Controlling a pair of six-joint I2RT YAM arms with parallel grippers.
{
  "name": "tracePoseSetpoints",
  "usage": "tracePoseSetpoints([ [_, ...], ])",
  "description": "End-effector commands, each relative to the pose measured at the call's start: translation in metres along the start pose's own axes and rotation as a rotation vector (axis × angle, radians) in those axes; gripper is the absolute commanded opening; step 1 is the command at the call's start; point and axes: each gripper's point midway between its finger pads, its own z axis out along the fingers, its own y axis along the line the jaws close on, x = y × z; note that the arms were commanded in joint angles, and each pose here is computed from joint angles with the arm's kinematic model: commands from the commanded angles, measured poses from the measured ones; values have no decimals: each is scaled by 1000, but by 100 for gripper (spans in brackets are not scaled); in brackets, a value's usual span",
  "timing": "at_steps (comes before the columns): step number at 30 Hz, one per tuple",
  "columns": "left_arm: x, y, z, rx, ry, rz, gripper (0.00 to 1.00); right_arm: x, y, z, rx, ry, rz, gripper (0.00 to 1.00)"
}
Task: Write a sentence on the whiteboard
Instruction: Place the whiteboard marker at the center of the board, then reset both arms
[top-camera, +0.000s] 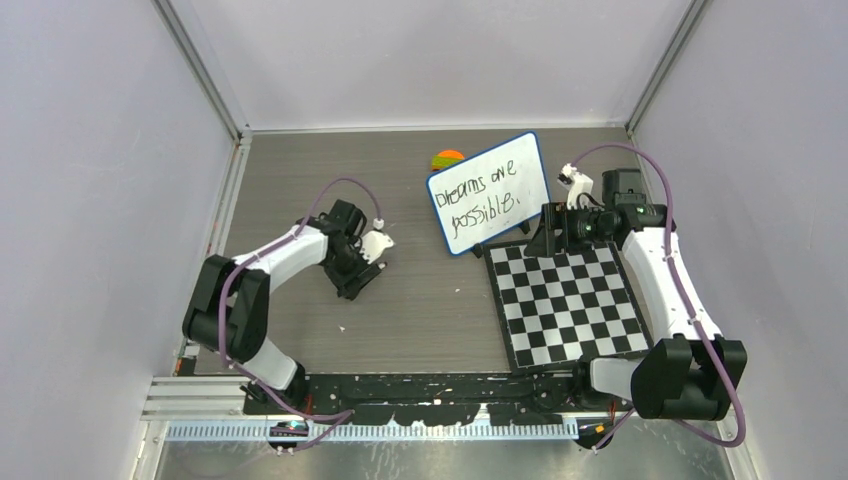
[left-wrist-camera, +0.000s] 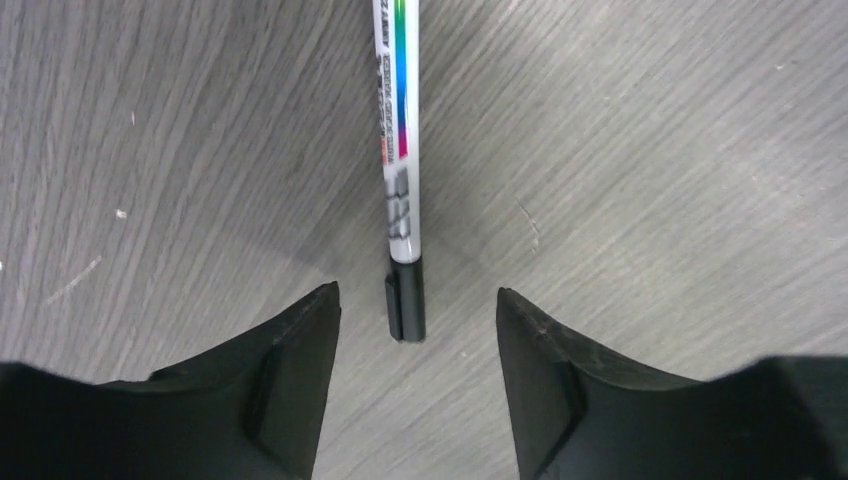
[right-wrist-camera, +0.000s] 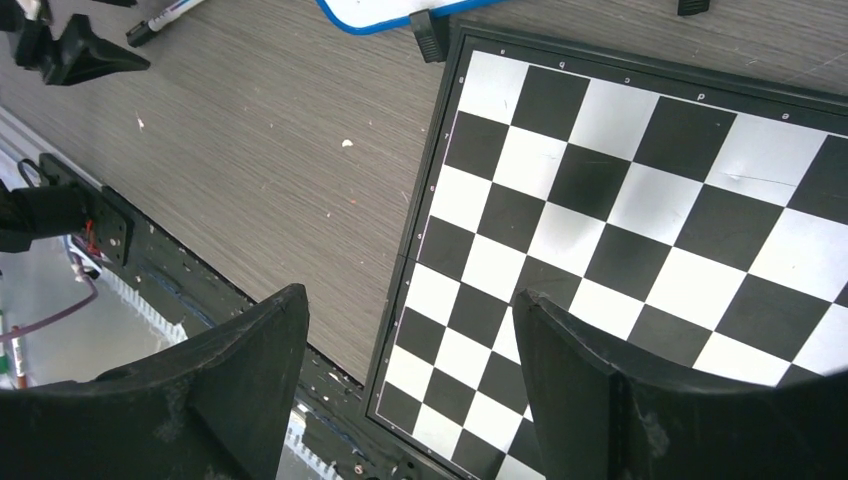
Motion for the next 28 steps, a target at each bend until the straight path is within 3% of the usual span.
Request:
tracePoseSetpoints([
  [1, -16, -2, -39, -14, -77, 10, 67, -13, 4, -15, 18, -40, -67, 81],
  [2, -21, -3, -48, -9, -96, 7, 74, -14, 4, -17, 21, -42, -72, 83],
  [4, -35, -3, -71, 12, -157, 0, 98, -20, 1, -21, 31, -53, -75, 88],
  [5, -40, -1, -82, 25, -185, -17, 100, -25, -2, -25, 40, -63, -74, 90],
  [12, -62, 66, -177, 49, -458, -300, 100, -70, -48, -69, 126, -172, -30, 92],
  [16, -43, 114, -210, -7, -576, -498, 100, -79, -89, -87, 177, -208, 27, 92],
  [22, 1, 144, -201, -76, -595, -685, 100, -54, -143, -86, 192, -178, 160, 92],
  [28, 24, 142, -172, -101, -550, -735, 100, -28, -162, -74, 182, -132, 219, 92],
])
